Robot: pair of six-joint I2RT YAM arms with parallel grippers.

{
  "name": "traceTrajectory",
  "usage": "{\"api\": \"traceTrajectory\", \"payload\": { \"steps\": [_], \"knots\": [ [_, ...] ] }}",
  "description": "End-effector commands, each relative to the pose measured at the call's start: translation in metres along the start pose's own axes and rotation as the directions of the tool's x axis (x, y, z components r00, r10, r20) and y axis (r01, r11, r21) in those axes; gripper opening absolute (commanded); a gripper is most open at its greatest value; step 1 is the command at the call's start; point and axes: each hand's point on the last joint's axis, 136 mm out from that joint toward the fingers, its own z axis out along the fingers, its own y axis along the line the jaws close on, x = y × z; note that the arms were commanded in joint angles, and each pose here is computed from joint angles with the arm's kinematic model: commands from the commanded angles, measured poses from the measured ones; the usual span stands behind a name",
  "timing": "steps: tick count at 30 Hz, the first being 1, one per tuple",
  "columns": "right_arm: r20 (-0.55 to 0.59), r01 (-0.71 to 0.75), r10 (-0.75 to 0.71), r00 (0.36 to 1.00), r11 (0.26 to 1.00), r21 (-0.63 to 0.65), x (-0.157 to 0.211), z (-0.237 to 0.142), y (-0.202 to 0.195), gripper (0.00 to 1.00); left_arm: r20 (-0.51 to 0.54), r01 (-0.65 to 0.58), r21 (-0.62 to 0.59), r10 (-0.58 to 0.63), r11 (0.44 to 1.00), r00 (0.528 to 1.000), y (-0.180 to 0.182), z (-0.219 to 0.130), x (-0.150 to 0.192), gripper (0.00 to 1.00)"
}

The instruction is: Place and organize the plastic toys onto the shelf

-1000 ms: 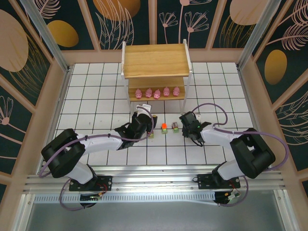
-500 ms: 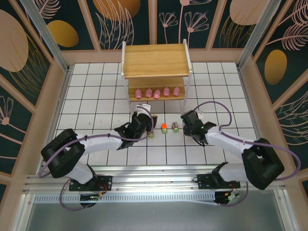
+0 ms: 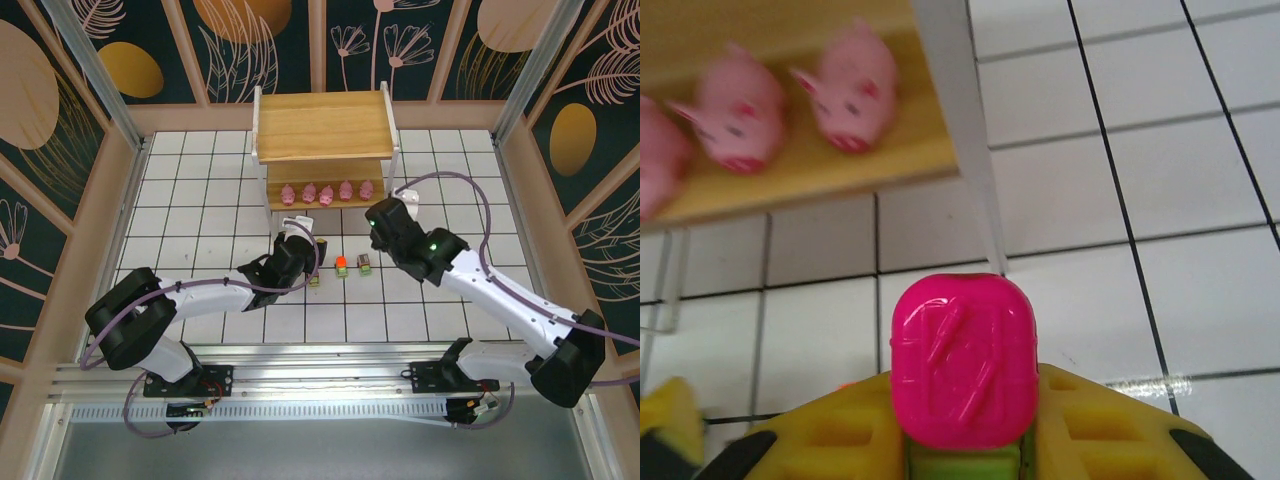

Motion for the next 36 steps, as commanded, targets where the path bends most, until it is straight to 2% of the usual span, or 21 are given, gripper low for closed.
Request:
{"api": "traceTrajectory", "payload": {
  "steps": [1,10,16,27,36],
  "knots": [
    [0.041,0.044,-0.046,0.998,0.998,0.045,-0.023,-0.021,0.002,0.22,0.007,0.023,0.009,-0.023,1.0,1.0,0.002,-0.003,-0.003,0.65],
    [0.155,0.118,-0.117,0.981,0.993,0.002,-0.097,-0.064,0.04,0.22,-0.008,0.028,0.03,-0.028,0.999,1.0,-0.003,0.0,0.001,0.65],
    [0.218,0.147,-0.141,0.966,0.989,-0.012,-0.145,-0.076,0.055,0.23,-0.008,0.021,0.044,-0.021,0.999,1.0,-0.006,0.0,0.001,0.65],
    [0.216,0.161,-0.152,0.964,0.987,-0.025,-0.189,-0.043,0.065,0.23,0.021,0.021,0.045,-0.022,0.999,1.0,-0.003,-0.005,-0.006,0.69],
    [0.165,0.189,-0.183,0.969,0.982,-0.023,-0.193,-0.016,0.066,0.23,0.025,0.023,0.044,-0.025,0.999,0.999,-0.003,-0.006,-0.007,0.69]
  ]
}}
